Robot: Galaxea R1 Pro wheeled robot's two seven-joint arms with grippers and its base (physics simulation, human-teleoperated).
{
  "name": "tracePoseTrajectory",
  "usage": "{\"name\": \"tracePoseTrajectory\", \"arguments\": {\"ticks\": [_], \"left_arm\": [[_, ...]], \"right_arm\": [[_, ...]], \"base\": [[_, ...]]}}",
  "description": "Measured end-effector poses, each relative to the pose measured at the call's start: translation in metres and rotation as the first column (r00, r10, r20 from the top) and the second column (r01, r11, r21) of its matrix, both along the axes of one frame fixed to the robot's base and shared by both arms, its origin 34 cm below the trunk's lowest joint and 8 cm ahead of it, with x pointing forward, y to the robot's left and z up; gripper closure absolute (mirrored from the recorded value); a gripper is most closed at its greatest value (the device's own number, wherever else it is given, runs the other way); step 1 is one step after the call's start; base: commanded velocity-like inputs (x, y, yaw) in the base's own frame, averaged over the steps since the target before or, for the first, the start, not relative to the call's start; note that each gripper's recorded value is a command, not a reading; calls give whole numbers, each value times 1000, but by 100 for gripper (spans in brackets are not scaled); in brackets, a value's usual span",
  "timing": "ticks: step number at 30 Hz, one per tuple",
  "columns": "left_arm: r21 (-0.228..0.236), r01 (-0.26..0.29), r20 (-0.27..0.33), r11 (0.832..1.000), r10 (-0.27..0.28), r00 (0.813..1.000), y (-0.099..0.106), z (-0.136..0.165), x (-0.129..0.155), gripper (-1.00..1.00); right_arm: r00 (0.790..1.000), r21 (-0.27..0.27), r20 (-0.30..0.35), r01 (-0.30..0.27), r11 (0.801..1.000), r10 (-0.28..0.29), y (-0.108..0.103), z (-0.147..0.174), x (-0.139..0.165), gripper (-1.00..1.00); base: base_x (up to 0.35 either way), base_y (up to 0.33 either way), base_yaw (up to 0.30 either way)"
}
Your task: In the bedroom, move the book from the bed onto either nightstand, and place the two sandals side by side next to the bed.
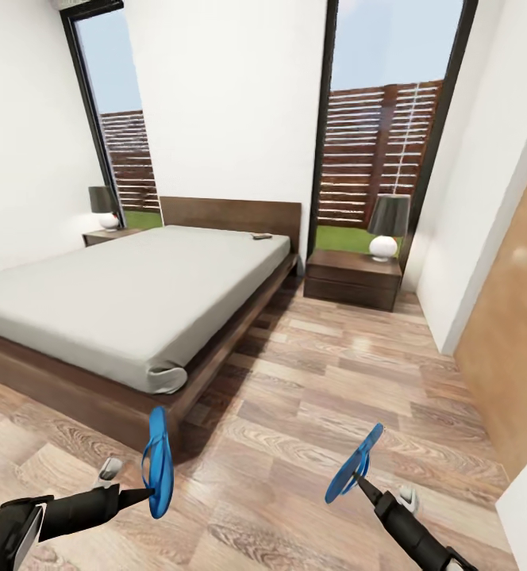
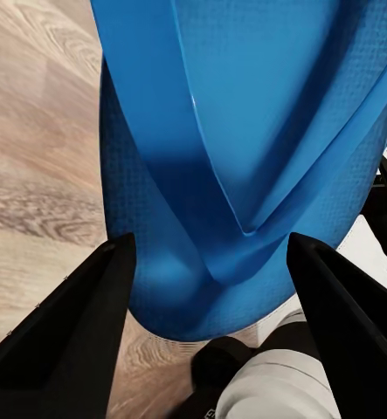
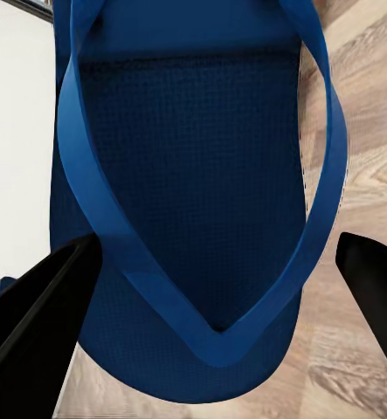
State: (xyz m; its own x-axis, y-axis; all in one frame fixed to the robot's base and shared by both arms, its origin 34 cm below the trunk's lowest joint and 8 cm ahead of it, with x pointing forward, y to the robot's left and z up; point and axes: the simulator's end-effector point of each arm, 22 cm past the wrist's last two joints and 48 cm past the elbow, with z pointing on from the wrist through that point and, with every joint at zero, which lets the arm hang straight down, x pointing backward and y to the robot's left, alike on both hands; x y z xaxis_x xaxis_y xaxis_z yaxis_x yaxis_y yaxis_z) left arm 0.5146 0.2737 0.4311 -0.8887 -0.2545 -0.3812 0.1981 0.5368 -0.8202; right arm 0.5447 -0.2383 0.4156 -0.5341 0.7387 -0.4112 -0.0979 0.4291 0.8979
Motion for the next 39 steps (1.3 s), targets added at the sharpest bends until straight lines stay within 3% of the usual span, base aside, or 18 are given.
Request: {"name": "tracePoseTrajectory", "arguments": {"ticks": [39], "left_arm": [[-3,-3,-5,1000,3,1000,0,-1,-1,100]], "right_arm": [[1000,0,0,0,1000,0,0,0,0,100]], "base": [[98,-142,268]]}}
